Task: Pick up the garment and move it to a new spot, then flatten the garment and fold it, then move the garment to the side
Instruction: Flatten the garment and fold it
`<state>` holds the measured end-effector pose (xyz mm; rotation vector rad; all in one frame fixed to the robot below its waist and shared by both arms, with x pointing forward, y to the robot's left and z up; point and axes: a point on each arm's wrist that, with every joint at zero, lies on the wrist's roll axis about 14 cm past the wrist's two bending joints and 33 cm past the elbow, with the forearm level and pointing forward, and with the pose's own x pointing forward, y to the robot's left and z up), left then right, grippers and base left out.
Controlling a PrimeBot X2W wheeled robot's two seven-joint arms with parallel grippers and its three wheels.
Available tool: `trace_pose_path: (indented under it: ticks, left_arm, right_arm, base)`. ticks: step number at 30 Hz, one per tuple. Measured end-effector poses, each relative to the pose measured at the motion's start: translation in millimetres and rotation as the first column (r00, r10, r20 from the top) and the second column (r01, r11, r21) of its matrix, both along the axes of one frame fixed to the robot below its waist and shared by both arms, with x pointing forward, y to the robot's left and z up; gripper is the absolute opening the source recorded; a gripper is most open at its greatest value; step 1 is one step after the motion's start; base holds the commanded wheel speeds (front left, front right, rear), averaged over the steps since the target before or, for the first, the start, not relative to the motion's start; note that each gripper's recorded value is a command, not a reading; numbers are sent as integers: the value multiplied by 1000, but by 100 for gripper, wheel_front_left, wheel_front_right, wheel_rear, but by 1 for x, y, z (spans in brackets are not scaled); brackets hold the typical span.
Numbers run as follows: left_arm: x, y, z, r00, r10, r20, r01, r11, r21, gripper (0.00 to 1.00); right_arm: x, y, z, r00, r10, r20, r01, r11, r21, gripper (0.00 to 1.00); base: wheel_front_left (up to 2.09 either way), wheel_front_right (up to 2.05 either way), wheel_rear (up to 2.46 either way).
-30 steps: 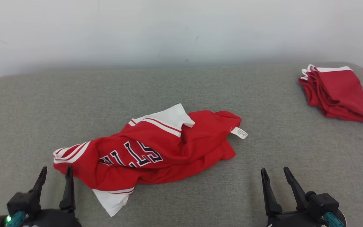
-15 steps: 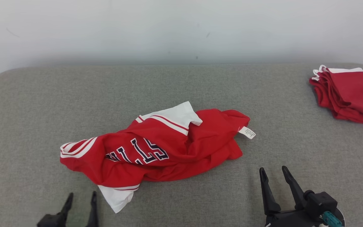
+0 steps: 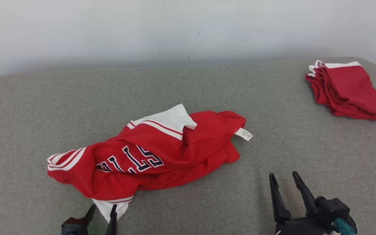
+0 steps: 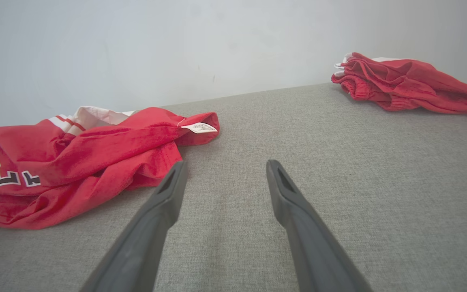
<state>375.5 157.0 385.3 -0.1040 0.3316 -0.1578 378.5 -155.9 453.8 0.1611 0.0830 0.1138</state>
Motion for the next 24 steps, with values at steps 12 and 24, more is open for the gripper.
trace_pose_path:
  ticks: [12, 24]
  left_arm:
    - [-15, 2, 26, 996, 5, 86, -4, 1000, -12, 0]
    - [-72, -4, 29, 998, 18, 56, -16, 999, -36, 0]
  right_arm:
    - [-8, 9, 4, 1000, 26, 11, -26, 1000, 5, 100]
    - [-5, 31, 4, 996, 91, 11, -91, 996, 22, 100]
  base:
    - [0, 0, 0]
    - [0, 0, 0]
